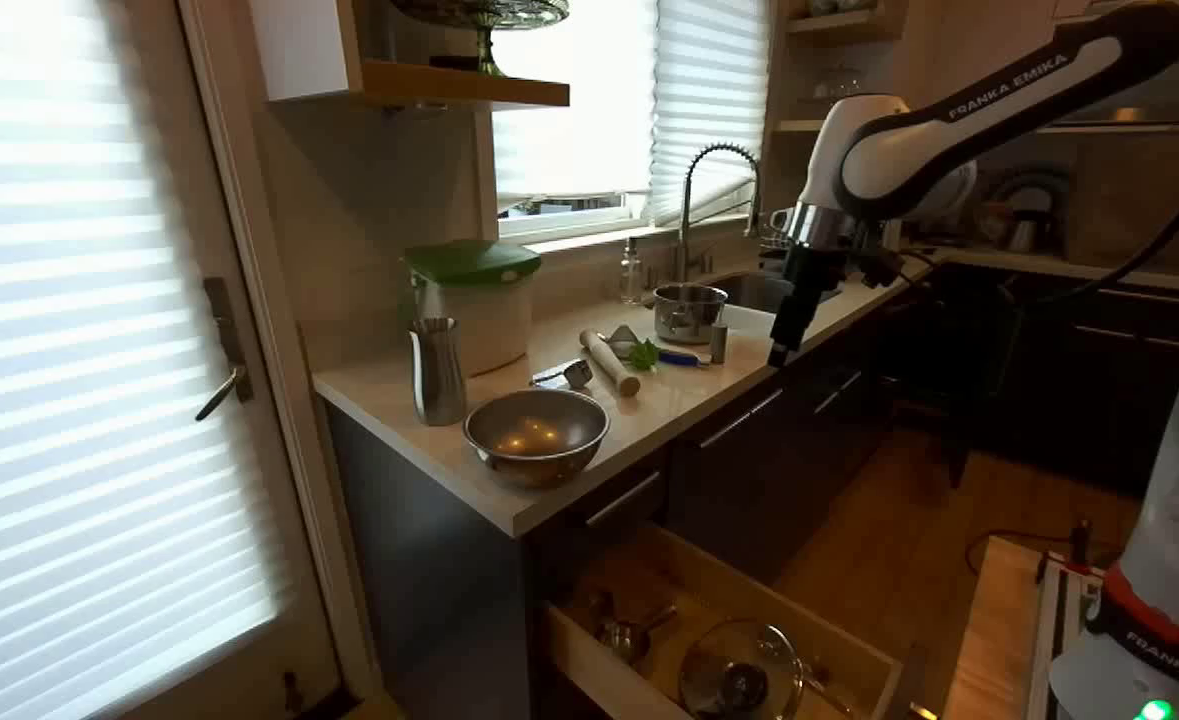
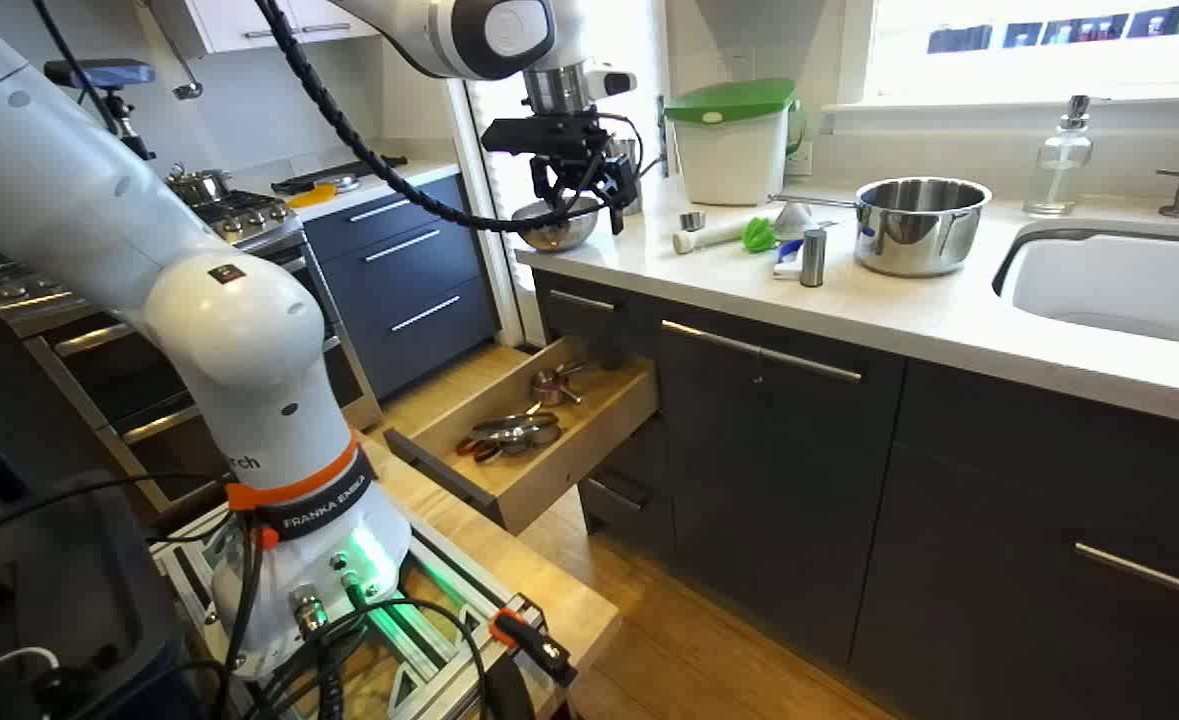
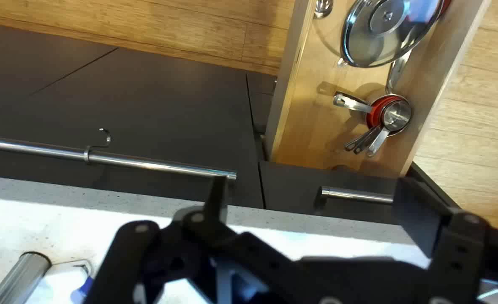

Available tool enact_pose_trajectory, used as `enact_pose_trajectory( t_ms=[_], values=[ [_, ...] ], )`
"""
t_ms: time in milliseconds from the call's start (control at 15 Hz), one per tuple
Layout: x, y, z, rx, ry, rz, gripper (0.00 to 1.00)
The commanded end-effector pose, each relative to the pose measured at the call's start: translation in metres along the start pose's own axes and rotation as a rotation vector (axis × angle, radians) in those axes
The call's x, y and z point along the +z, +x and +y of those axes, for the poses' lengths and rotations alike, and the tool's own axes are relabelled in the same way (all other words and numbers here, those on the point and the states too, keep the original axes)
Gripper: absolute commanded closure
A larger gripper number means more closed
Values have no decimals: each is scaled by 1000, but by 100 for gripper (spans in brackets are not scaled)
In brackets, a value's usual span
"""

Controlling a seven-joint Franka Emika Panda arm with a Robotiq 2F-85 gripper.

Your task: Move the silver cylinder from the counter to the open drawer

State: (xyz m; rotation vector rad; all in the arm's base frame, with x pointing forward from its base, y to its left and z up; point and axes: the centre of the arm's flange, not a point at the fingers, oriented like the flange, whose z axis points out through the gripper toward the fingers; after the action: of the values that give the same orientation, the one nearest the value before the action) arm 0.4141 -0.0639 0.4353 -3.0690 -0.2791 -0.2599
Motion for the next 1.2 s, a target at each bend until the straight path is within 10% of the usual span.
enact_pose_trajectory(
  t_ms=[0, 533, 1133],
  values=[
    [0, 0, 0, 0, 0, -1, 0],
    [-3, -2, 8, 25, -13, 17, 0],
    [-54, -26, 154, 274, -163, 127, 0]
  ],
)
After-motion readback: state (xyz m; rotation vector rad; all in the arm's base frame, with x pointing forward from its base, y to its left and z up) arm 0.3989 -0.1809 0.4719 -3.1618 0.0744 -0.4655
